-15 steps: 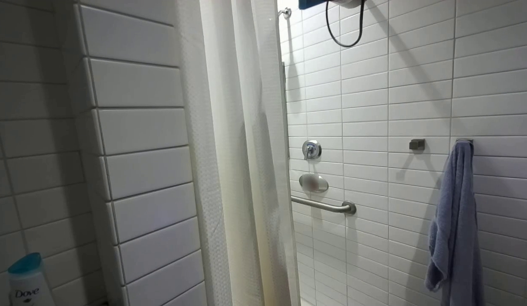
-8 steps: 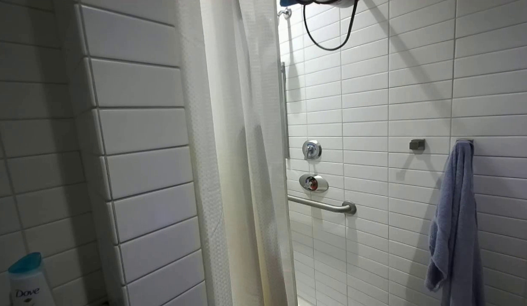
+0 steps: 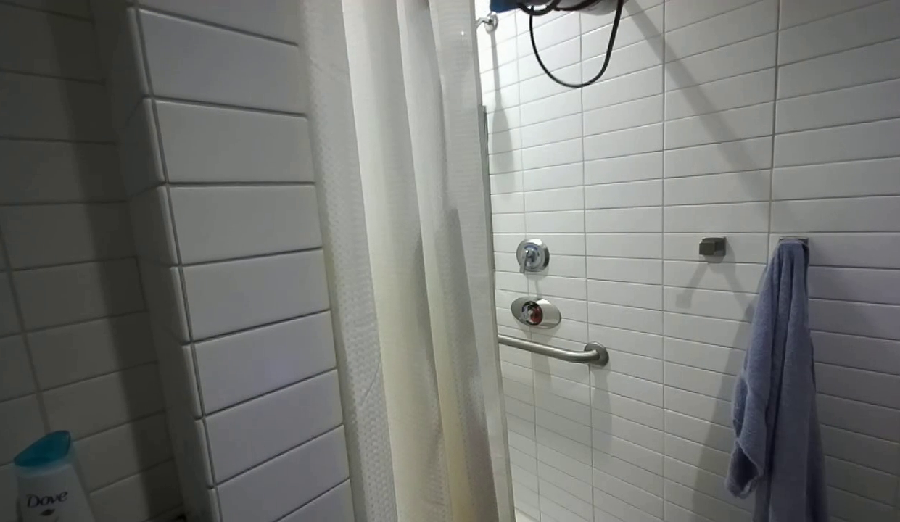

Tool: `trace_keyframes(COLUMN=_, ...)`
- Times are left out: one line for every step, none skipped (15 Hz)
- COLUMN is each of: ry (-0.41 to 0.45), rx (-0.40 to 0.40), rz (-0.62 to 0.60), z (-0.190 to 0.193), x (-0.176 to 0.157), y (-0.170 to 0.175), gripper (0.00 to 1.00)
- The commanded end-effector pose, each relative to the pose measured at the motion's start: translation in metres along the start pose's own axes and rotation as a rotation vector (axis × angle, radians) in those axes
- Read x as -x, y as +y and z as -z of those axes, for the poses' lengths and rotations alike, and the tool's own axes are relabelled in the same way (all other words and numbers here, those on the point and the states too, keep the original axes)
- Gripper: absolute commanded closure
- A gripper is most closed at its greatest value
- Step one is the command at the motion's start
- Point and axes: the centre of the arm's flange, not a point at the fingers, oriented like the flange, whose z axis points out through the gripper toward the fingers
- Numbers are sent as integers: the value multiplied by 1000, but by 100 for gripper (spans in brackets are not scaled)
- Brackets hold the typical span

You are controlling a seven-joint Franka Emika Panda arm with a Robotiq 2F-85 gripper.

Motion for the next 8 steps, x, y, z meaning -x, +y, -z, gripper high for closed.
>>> trace_keyframes(ry=-4, rx=44, rz=8, z=9, x=3, y=20, gripper=100)
trace_keyframes(ry=-9, rx=23, rz=8, z=-7, x=-64, y=14, gripper=100)
trace_keyframes(ry=-21, rx=29, rz=16, z=-6, x=-70, y=16, gripper=100)
trace_keyframes(ry=-41, rx=34, rz=26, z=-8, x=-85, y=20, gripper=74)
trace_keyframes(ry=-40, rx=37, rz=36, z=-5, x=-98, y=23, gripper=73)
trace_keyframes(ry=-47, rx=43, rz=38, z=-4, x=-111, y=26, gripper=70)
trace_keyframes(ry=-48, rx=44, rz=41, z=-2, x=-122, y=27, gripper=63)
trace_keyframes(ry=-63, rx=55, rz=48, z=0, x=-133, y=26, gripper=57)
